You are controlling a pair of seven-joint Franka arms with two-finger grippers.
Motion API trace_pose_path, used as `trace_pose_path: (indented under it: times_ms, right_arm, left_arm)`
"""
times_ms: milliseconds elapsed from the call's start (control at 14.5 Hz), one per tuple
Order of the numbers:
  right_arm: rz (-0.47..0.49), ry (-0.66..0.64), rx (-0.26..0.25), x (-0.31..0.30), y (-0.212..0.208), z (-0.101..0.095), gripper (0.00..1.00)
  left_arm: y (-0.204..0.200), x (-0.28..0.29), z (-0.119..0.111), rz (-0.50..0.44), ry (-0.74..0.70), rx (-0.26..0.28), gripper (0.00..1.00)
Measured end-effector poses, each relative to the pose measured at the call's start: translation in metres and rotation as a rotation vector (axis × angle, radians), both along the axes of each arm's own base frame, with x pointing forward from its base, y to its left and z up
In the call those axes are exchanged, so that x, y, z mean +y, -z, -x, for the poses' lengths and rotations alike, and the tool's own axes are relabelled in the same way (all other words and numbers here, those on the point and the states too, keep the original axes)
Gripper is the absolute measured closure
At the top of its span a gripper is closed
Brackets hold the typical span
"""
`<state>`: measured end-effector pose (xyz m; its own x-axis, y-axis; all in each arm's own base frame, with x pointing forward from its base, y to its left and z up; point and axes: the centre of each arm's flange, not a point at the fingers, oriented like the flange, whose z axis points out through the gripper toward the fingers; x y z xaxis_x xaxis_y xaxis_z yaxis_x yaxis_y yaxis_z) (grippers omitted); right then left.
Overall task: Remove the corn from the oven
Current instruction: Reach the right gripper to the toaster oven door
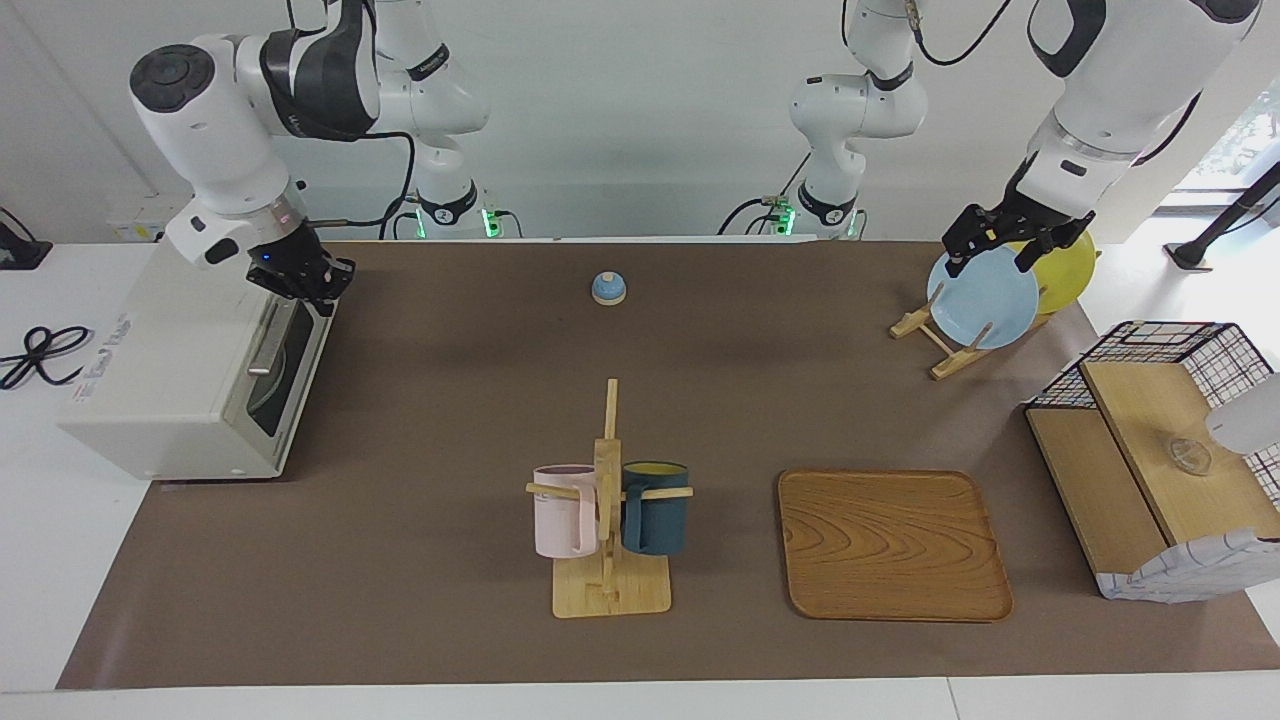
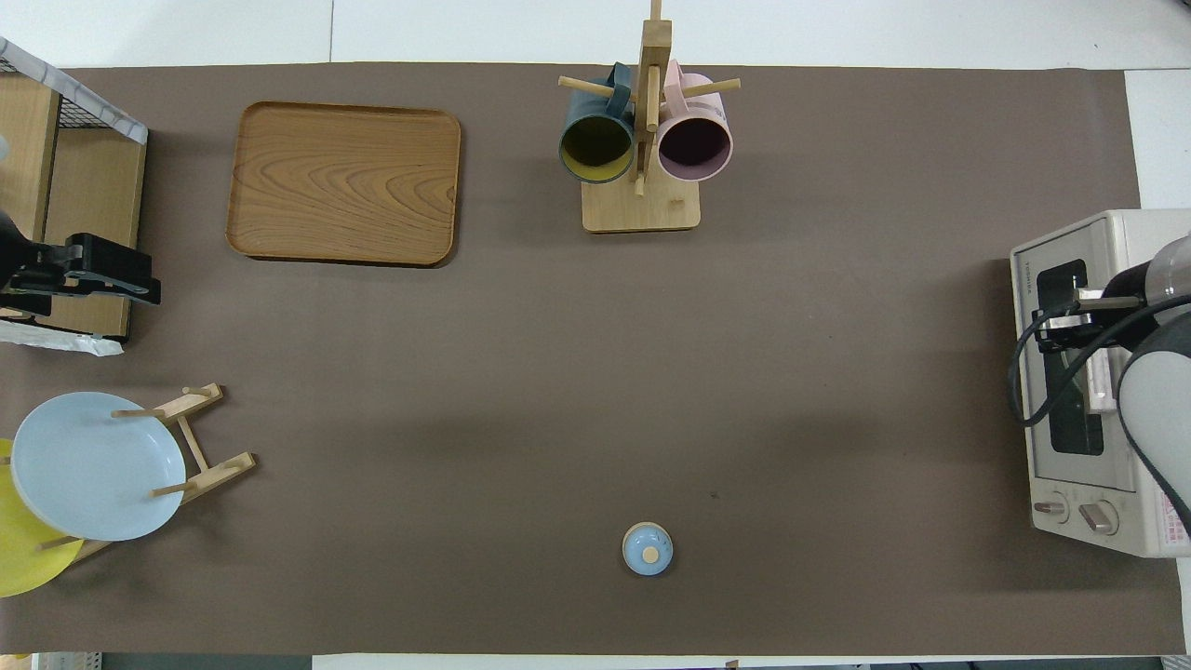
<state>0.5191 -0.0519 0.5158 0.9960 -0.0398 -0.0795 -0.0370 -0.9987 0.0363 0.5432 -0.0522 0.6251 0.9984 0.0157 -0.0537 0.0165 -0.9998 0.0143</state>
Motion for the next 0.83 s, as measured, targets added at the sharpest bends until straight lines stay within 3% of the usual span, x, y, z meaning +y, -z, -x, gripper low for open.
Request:
trace_pose_path:
  times_ms: [483,828]
  right_arm:
    - [0.049,0.055,0.005,-0.06,0.035,-0.001,0.99]
    - [0.053,0.047,0.008,-0.064,0.039,-0.002,0.99]
  left_arm:
    - [0.0,0.0,0.0,0.0,0.0,0.0,0.0]
    - [0.0,0.0,0.0,0.0,0.0,0.0,0.0]
